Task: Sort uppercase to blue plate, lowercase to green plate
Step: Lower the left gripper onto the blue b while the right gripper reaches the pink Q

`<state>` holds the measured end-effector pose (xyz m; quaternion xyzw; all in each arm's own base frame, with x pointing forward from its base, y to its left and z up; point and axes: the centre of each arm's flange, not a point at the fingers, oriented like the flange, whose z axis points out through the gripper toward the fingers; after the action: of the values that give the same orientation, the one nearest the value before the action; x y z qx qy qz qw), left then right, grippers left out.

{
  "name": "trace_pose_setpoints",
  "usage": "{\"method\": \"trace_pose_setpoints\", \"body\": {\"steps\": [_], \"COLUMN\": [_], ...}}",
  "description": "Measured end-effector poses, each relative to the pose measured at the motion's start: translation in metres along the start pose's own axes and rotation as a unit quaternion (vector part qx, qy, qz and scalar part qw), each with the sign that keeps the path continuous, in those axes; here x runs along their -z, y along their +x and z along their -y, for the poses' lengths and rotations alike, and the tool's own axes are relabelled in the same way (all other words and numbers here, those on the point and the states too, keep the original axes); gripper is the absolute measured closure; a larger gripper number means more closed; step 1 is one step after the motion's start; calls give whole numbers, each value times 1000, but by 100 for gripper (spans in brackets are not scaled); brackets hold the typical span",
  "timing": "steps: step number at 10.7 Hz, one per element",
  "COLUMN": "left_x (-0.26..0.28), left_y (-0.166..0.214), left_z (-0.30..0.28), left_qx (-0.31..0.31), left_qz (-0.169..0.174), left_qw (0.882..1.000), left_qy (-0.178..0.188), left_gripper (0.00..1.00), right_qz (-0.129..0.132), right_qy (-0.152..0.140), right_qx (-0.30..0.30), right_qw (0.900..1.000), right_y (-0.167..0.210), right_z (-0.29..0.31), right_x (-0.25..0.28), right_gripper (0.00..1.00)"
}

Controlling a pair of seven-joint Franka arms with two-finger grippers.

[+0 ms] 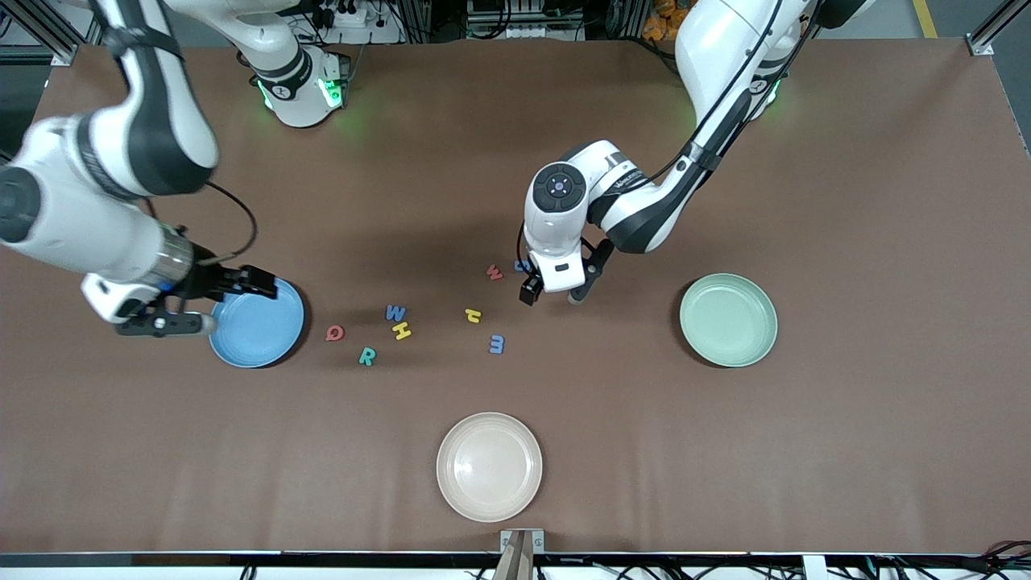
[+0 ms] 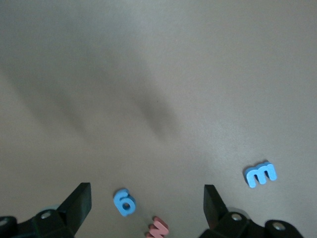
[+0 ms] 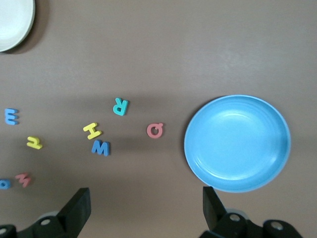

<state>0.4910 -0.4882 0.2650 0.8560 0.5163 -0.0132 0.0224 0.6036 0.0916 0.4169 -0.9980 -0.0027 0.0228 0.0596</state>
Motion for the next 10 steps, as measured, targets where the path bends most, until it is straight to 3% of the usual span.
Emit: {"method": "trace_pose_setpoints", "body": {"steps": [6,10], "left_x": [-68,-70], "left_y": [-37,-44], "left_z": [21,19], "left_qx": [110,140], "left_qz": [-3,-6], "left_qw": [994,990], "left_qy": [17,-16], "left_gripper": [0,0], "right_qz": [-52,-72], "right_qy": [0,-6], "right_qx": [-19,-26], "right_qw": [998,997], "right_y": [-6,-4], "right_z": [34,19], "right_x": [-90,-171], "right_gripper": [0,0]}}
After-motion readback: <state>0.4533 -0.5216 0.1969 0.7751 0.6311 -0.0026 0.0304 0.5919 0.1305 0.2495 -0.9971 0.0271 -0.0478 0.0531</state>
